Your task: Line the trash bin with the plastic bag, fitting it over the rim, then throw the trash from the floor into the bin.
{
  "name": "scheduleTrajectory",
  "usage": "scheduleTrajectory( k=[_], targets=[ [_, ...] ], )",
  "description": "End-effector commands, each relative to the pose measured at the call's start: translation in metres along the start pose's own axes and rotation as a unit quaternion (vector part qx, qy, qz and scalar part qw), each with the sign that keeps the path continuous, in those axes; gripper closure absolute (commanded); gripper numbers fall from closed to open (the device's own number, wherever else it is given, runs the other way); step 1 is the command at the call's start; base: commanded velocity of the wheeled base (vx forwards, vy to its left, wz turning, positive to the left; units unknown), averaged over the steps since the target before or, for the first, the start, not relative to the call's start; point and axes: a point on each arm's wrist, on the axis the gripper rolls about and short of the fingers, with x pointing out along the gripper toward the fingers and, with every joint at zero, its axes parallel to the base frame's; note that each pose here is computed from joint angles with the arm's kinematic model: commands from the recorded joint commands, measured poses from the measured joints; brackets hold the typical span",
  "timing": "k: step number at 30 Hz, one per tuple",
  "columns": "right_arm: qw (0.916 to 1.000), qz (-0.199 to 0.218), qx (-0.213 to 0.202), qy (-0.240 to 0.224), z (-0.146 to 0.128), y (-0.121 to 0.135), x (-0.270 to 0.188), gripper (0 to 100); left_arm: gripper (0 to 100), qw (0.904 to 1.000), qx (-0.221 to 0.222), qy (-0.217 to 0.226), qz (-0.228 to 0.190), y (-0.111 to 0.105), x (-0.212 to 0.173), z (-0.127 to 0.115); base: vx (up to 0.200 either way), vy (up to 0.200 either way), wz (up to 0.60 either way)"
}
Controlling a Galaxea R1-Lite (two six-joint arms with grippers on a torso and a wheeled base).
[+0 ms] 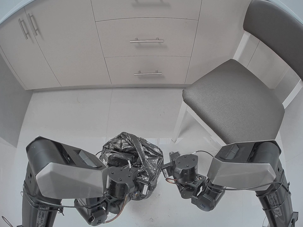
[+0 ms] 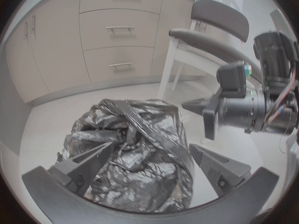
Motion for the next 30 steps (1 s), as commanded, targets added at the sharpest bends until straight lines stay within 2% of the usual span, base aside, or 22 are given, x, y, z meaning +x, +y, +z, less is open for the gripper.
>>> scheduleTrajectory(
  k=[1,11,13,15,20,22,24,30],
  targets=[
    [1.0000,-0.006,0.001,0.002,0.000,-0.005,0.002,100,0,1.0000,0.000,0.000,-0.003,-0.001,0.002,-0.002,0.000,0.000,0.00],
    [0.9999,-0.001,-0.005,-0.011,0.014,-0.005,-0.006,100,0,1.0000,-0.002,-0.004,-0.003,0.001,-0.001,0.002,0.000,0.000,0.00],
    [0.9998,-0.005,-0.004,-0.016,0.020,-0.008,-0.006,100,0,0.9999,-0.005,-0.013,0.005,0.007,0.000,0.008,0.000,0.000,0.00],
    [0.9998,-0.007,-0.004,-0.019,0.022,-0.010,-0.006,100,0,0.9996,-0.008,-0.019,0.016,0.015,0.002,0.013,0.000,0.000,0.00],
    [0.9995,-0.013,-0.013,-0.024,0.028,-0.015,-0.005,100,0,0.9945,-0.032,-0.072,0.070,0.055,0.007,0.044,0.000,0.000,0.00],
    [0.9995,-0.013,-0.013,-0.024,0.028,-0.015,-0.005,100,0,0.9945,-0.032,-0.072,0.070,0.055,0.007,0.044,0.000,0.000,0.00],
    [0.9995,-0.007,-0.018,-0.026,0.028,-0.010,-0.008,100,0,0.9900,-0.043,-0.106,0.083,0.079,0.004,0.064,0.000,0.000,0.00],
    [0.9991,-0.002,-0.032,-0.029,0.031,-0.002,-0.013,100,0,0.9847,-0.051,-0.133,0.101,0.103,0.003,0.079,0.000,0.000,0.00]
  ],
)
